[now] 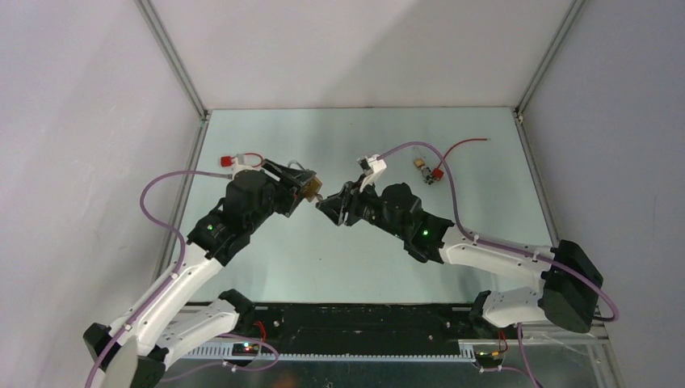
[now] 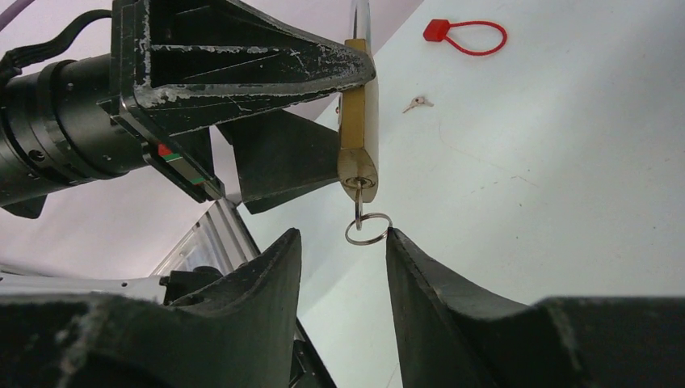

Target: Unlock with the key

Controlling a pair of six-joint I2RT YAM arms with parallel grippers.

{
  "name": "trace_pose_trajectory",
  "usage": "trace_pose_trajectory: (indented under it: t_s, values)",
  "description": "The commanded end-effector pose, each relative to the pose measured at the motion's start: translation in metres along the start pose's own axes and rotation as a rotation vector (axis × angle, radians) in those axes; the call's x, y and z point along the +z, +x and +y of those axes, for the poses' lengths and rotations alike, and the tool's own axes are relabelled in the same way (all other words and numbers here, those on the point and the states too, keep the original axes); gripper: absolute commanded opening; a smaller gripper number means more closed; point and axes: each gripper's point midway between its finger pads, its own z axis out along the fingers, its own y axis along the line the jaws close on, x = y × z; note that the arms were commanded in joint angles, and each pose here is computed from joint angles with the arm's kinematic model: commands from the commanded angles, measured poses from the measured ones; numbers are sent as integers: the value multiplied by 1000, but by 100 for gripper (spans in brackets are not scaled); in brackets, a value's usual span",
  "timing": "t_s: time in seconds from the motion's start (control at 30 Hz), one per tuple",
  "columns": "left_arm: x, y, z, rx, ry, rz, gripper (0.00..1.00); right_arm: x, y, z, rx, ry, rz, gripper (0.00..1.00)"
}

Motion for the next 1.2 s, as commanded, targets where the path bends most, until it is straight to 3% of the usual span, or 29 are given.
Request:
trace_pose_trajectory:
  t_s: [0.0, 0.47, 0.6, 0.73, 0.83, 1.17]
  values:
    - [-13, -9, -47, -26, 161, -15, 0, 8, -24, 15, -2, -47, -59, 45]
    - [-13, -8, -50, -19, 168, -6, 0, 18, -24, 4, -9, -20, -70, 30]
    - [-13, -6, -51, -15, 168, 3, 0, 22, -23, 4, -4, -23, -75, 19]
    - [-14, -2, -54, -10, 175, 19, 0, 28, -26, 3, 0, -17, -86, 1]
    - [-18, 2, -62, 8, 198, 37, 0, 33, -28, 5, 28, -34, -87, 0]
    - [-48, 13, -90, 177, 398, 90, 0, 27, -41, 21, 507, -252, 28, 0]
